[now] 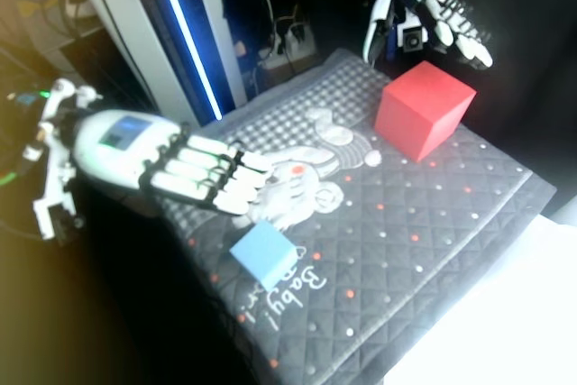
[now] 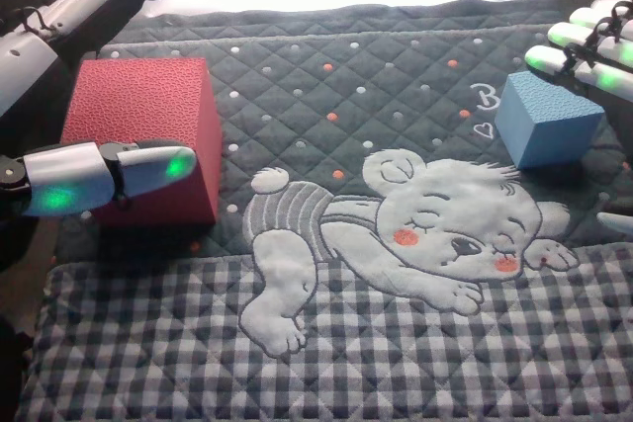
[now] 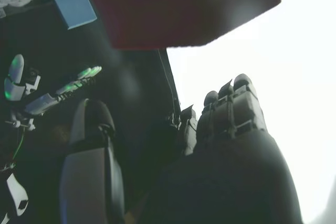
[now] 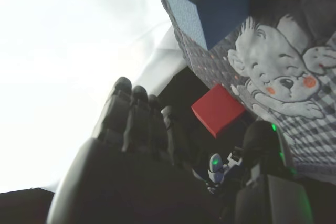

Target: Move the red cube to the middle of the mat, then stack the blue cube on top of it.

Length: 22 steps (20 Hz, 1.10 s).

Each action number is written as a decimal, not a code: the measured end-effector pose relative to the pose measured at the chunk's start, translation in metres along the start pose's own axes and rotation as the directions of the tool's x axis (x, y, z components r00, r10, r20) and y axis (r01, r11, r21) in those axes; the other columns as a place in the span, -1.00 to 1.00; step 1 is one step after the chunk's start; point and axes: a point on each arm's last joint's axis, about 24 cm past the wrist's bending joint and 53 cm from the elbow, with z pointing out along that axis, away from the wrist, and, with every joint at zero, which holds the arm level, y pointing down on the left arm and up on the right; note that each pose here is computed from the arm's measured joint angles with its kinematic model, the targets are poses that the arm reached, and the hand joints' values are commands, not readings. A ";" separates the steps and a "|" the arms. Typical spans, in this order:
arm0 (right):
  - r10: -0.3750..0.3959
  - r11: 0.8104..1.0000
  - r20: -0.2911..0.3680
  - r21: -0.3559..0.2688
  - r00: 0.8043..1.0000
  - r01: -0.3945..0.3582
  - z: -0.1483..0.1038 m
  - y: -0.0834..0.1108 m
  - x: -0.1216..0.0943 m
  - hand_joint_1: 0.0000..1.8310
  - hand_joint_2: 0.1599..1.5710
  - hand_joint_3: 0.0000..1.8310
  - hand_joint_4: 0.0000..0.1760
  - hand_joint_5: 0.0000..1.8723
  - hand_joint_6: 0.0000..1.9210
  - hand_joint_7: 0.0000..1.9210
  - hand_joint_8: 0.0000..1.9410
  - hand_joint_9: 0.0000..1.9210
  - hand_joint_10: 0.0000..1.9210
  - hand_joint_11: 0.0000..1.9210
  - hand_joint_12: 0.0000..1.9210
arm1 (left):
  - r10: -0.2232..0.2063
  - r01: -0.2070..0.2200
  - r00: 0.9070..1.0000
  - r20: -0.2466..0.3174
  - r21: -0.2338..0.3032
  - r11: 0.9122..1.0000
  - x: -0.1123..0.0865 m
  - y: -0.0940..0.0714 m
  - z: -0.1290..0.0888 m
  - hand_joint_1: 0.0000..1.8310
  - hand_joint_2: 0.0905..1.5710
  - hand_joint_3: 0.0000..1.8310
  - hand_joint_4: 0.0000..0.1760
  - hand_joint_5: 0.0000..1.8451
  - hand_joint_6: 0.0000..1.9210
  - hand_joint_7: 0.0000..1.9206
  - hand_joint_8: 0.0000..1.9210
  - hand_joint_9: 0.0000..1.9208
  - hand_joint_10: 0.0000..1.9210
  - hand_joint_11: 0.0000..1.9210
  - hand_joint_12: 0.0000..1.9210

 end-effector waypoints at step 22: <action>0.019 1.000 -0.014 0.000 1.000 -0.019 0.004 0.002 0.009 -0.26 0.44 -0.98 -1.00 -1.00 -1.00 -1.00 -1.00 -1.00 -1.00 -1.00 -1.00 | -0.019 -0.002 0.995 -0.100 -0.205 0.979 0.037 0.060 0.027 0.28 0.31 -1.00 0.04 -0.48 -0.32 -0.50 -0.47 -0.76 0.03 -1.00 0.61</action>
